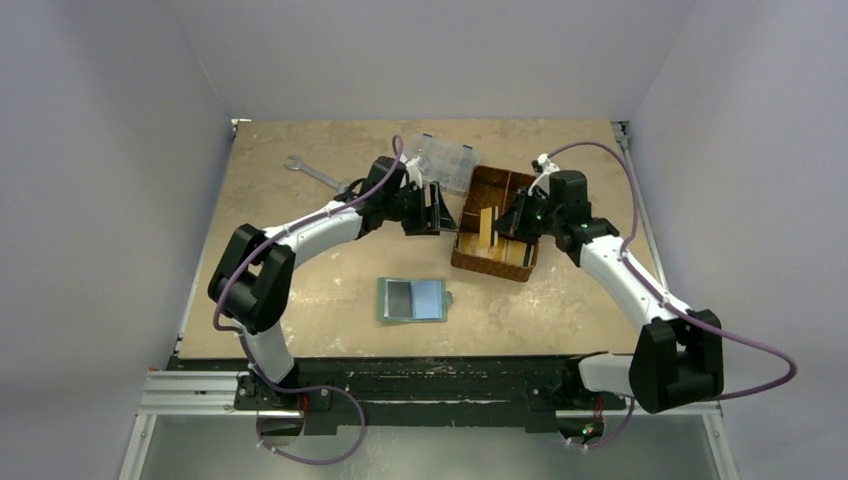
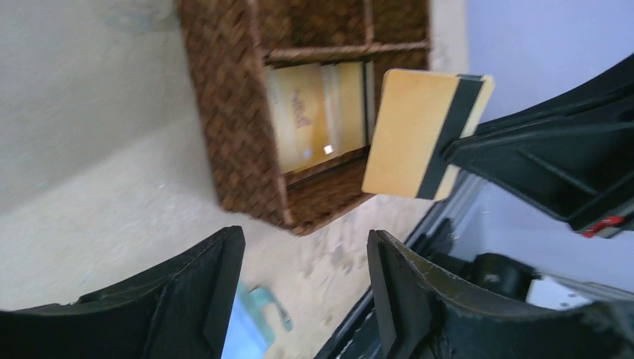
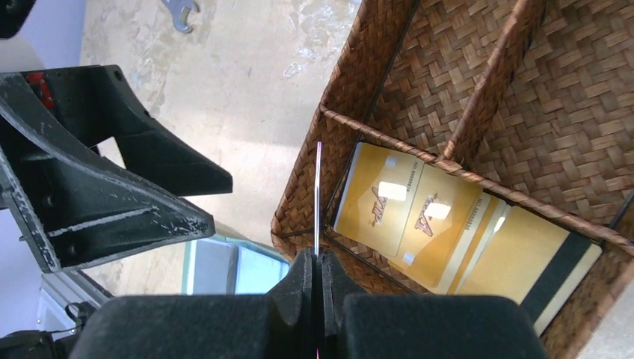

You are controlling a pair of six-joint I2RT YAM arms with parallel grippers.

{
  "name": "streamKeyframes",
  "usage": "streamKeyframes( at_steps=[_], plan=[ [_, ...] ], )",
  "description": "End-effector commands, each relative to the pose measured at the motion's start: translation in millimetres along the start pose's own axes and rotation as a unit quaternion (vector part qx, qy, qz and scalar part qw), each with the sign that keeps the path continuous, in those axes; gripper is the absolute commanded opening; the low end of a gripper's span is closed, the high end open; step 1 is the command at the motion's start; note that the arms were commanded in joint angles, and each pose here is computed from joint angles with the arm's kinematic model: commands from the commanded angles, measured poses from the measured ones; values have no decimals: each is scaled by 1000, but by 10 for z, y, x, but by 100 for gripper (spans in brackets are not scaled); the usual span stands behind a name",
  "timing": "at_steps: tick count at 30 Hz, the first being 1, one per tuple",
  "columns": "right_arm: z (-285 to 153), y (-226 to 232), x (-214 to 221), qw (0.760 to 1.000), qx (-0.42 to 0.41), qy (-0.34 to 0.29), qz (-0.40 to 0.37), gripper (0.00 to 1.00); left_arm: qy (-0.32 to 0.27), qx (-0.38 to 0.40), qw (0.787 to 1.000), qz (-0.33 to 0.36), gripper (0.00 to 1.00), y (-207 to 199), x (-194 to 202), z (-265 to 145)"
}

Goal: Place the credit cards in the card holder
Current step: Pick up the credit card from the storage box.

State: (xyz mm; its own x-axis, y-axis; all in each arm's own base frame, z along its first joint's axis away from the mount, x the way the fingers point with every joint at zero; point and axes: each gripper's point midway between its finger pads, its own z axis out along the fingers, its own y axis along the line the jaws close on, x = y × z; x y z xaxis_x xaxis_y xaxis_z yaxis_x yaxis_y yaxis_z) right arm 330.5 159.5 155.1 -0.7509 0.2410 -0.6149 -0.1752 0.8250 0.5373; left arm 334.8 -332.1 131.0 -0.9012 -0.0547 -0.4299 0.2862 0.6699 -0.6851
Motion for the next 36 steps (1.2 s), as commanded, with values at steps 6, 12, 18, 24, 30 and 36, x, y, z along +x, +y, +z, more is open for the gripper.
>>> streamKeyframes(
  at_steps=[6,12,18,24,30,36],
  plan=[
    [-323,89,-87,992,-124,-18,19,0,-75,230,970,9,68,-984,-377,-108],
    [-462,236,-92,979,-196,-18,57,0,-55,241,969,8,64,-1025,-254,38],
    [-498,314,-115,970,-232,-26,68,0,-19,250,968,8,55,-1032,-56,204],
    [-524,220,-192,970,-224,-42,79,0,-14,259,966,14,43,-1025,1,209],
    [-492,199,-160,969,-228,-33,86,0,-28,306,952,10,26,-1159,-22,115],
    [-492,214,-157,967,-234,-30,95,0,-27,365,931,-15,14,-1296,-30,24]
  ],
)
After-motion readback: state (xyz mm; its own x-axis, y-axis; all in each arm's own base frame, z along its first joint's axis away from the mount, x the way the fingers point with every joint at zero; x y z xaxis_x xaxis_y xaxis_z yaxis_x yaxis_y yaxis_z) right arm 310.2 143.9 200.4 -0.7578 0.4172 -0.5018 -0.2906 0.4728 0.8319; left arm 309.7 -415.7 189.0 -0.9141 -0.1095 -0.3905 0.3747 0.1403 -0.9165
